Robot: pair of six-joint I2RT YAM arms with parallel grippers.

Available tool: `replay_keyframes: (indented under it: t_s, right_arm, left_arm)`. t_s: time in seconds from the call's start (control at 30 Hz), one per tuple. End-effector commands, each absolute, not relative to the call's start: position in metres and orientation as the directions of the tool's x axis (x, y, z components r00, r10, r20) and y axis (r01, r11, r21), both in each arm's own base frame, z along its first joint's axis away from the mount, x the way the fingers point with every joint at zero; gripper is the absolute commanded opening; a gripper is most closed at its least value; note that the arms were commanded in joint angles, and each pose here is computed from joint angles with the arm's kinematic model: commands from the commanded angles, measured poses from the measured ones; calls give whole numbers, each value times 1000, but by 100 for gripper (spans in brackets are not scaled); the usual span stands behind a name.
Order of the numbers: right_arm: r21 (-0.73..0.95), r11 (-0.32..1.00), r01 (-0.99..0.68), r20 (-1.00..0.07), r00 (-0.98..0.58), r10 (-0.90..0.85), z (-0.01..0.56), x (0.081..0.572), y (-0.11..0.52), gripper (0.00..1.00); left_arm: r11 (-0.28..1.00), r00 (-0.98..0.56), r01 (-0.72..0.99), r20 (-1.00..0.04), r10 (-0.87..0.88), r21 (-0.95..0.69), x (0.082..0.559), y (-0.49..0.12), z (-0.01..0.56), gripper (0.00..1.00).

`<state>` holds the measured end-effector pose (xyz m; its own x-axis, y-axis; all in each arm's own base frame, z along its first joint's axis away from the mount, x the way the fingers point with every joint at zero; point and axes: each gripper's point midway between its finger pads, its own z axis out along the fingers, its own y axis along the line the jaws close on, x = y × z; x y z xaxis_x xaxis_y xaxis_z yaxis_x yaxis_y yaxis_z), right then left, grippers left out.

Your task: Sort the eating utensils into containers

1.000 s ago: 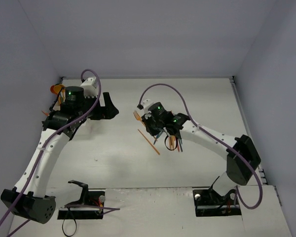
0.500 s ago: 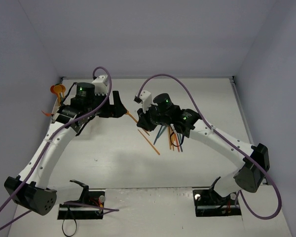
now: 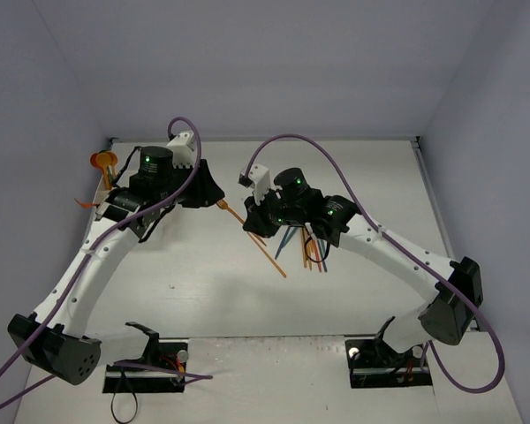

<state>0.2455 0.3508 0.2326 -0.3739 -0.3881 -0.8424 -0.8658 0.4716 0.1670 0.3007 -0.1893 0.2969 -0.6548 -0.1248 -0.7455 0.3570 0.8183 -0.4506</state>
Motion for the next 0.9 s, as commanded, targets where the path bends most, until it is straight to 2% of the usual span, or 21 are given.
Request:
replay_keyframes:
  t_s: [0.0,0.07,0.17,0.27,0.43,0.47,0.5,0.73,0.87]
  right_arm:
    - [133,431,-893,-909,-283,-306,280,240,355,0]
    - [130,432,-893,-911,-280,-304,281,239,355,0]
    - [129,434,-891,-910,-280,-304,280,239,354,0]
    - [127,437,-890,-911,-279,-304,280,239,353,5]
    - [115,465,-878,-914,-277,-296,283,243,350,32]
    - [114,474,-873,-915,-279,-293,284,244,348,43]
    - [111,488,-866,-914,-281,-292,283,246,347,49]
    - [104,582,-807,-916,-306,-260,286,257,331,69]
    - [102,662,-742,-912,-335,-236,279,265,310,73]
  left_arm:
    - [778,-603,409,-781,-162,-477,307,-206,320,22]
    - [777,-604,410,-780,-160,-477,306,-208,320,19]
    - [776,-607,412,-779,-157,-478,305,-209,319,8]
    - [783,-601,405,-783,-160,-471,304,-207,319,0]
    - [833,-561,354,-809,-176,-426,304,-189,323,0]
    - [855,-546,324,-818,-179,-404,305,-180,324,0]
    - [867,-537,307,-824,-182,-392,305,-175,325,0]
    - [960,-442,41,-867,-231,-277,308,-112,334,0]
    - [944,-323,-261,-903,-283,-202,304,-46,347,0]
